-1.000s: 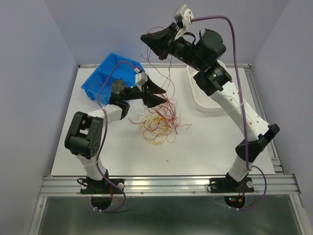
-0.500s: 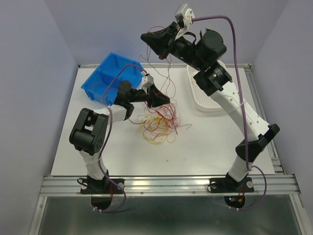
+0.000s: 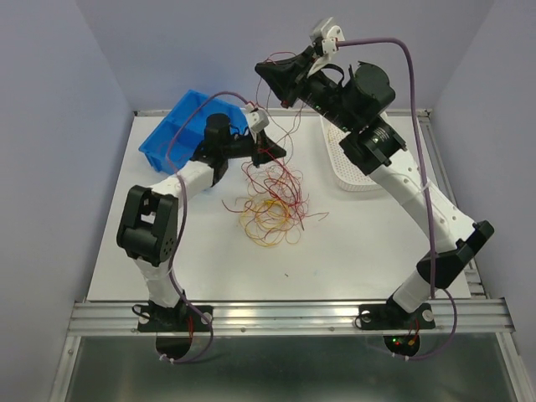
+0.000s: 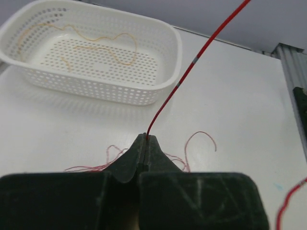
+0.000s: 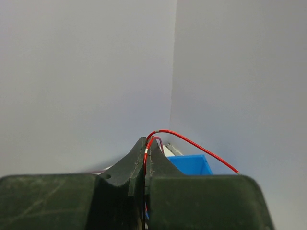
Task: Untangle the cables
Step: Untie the cable.
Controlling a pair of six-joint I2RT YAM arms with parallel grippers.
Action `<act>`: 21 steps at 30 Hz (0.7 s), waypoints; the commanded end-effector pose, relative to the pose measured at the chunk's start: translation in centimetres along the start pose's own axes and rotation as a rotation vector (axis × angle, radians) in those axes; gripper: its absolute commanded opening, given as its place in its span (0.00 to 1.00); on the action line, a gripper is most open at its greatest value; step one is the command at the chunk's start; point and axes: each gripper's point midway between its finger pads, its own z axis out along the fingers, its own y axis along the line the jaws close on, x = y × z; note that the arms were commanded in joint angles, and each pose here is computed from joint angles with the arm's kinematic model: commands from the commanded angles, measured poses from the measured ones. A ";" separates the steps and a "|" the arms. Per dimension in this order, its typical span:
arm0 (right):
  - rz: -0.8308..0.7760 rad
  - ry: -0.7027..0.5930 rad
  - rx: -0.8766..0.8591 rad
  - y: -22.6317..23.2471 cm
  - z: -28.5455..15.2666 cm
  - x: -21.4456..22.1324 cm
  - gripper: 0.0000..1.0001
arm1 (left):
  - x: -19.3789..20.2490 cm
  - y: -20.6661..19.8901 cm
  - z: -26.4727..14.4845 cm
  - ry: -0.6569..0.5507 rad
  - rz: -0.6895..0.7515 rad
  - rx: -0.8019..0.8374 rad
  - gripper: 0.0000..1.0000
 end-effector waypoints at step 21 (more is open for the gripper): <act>0.031 0.086 0.159 -9.0 0.0 9.2 0.01 | -36.5 0.1 -15.2 -0.164 0.659 -0.751 0.00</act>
